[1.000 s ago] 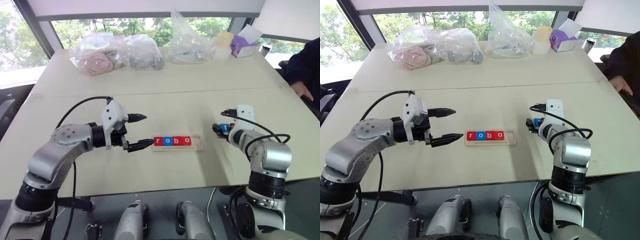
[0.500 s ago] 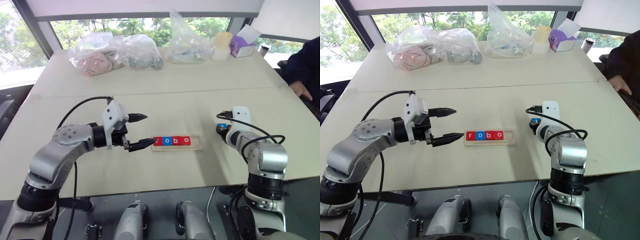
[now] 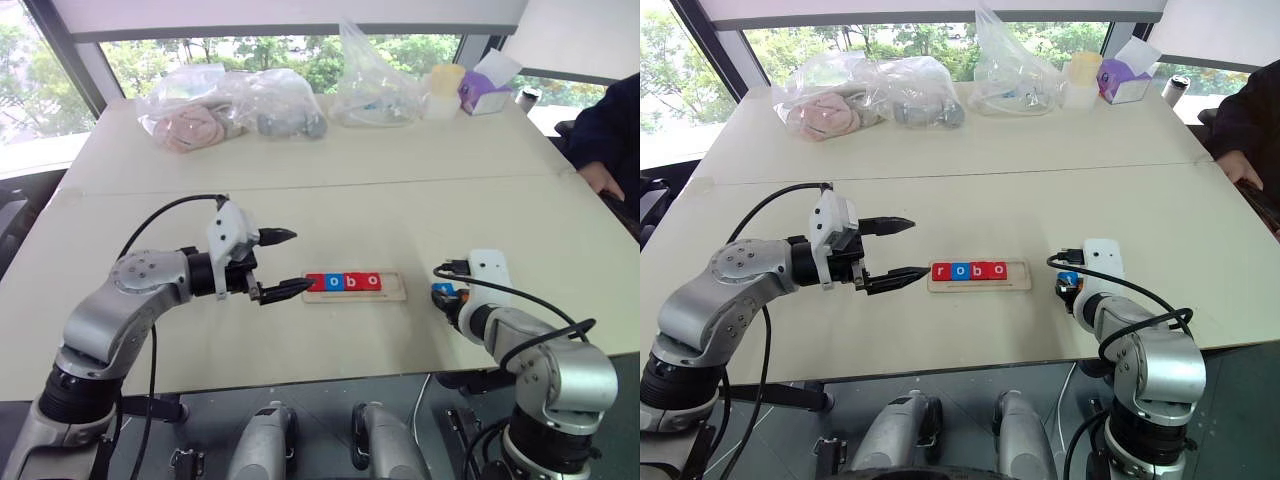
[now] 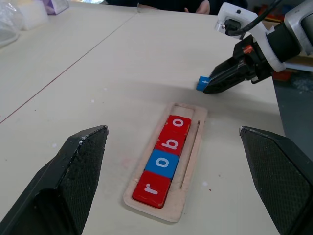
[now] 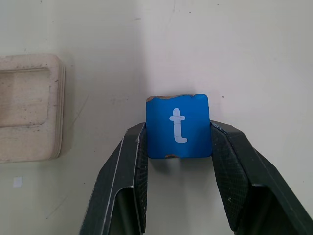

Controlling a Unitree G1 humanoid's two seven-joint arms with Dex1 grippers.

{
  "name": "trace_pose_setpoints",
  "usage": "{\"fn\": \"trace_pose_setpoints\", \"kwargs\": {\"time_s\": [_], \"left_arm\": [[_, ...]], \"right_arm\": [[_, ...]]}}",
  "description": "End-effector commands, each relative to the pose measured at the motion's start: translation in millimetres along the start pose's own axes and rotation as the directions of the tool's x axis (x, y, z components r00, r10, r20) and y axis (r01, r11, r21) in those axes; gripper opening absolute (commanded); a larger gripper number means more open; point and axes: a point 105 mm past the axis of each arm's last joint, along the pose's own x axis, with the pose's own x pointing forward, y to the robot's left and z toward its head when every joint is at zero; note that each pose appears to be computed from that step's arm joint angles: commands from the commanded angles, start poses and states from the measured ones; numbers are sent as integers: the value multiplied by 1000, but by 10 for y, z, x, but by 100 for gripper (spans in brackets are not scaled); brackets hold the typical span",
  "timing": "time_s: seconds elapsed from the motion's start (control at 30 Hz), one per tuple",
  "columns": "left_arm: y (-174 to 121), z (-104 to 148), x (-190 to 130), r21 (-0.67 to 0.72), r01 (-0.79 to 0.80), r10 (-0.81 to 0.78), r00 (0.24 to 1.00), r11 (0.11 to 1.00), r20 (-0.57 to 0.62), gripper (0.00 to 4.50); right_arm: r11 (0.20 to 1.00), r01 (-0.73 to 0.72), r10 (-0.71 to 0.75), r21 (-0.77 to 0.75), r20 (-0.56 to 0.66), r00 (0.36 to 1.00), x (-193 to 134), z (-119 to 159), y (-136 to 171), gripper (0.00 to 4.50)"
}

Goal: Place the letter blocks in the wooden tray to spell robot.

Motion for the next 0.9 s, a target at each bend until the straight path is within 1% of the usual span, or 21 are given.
{"fn": "trace_pose_setpoints", "kwargs": {"time_s": [0.03, 0.13, 0.37, 0.47, 0.53, 0.57, 0.6, 0.63, 0.7, 0.77, 0.8, 0.9], "left_arm": [[-5, 74, 15, 40, 8, -9, 1000, 999, 20, 450], [-5, 80, 21, 41, 7, -8, 1000, 999, 23, 450], [-1, 81, 20, 44, -2, 1, 1000, 999, 22, 450], [-7, 81, 16, 43, -5, 4, 1000, 999, 23, 450], [-10, 81, 13, 42, -5, 4, 1000, 999, 23, 450], [-14, 81, 14, 42, -5, 4, 1000, 999, 24, 450], [-14, 81, 14, 42, -4, 3, 1000, 999, 23, 450], [-13, 82, 14, 43, -3, 2, 1000, 999, 23, 450], [-7, 85, 15, 48, -1, 0, 1000, 999, 23, 450], [2, 85, 18, 52, 0, -1, 1000, 999, 22, 450], [9, 88, 20, 54, 0, -1, 1000, 999, 23, 450], [23, 99, 23, 61, -2, 1, 1000, 998, 26, 450]], "right_arm": [[1000, 17, -17, 8, -2, 1000, 8, 5, 1, 181], [1000, 20, -20, 9, 10, 1000, 28, 61, 7, 181], [1000, 22, -22, -2, 5, 1000, 62, 65, 6, 181], [1000, 10, -10, -24, 4, 1000, 62, 62, 19, 268], [998, -14, 14, -61, -2, 1000, 56, 59, 34, 364], [990, -74, 74, -119, -5, 997, 36, 76, 83, 419], [961, -154, 158, -229, 2, 987, -2, 141, 118, 441], [920, -231, 237, -316, -19, 971, -43, 167, 138, 441], [841, -344, 347, -419, -71, 935, -112, 203, 117, 441], [780, -405, 406, -477, -106, 908, -153, 246, 50, 441], [729, -439, 452, -526, -112, 885, -162, 310, -38, 441], [576, -452, 499, -682, -145, 854, -140, 400, -276, 441]]}}
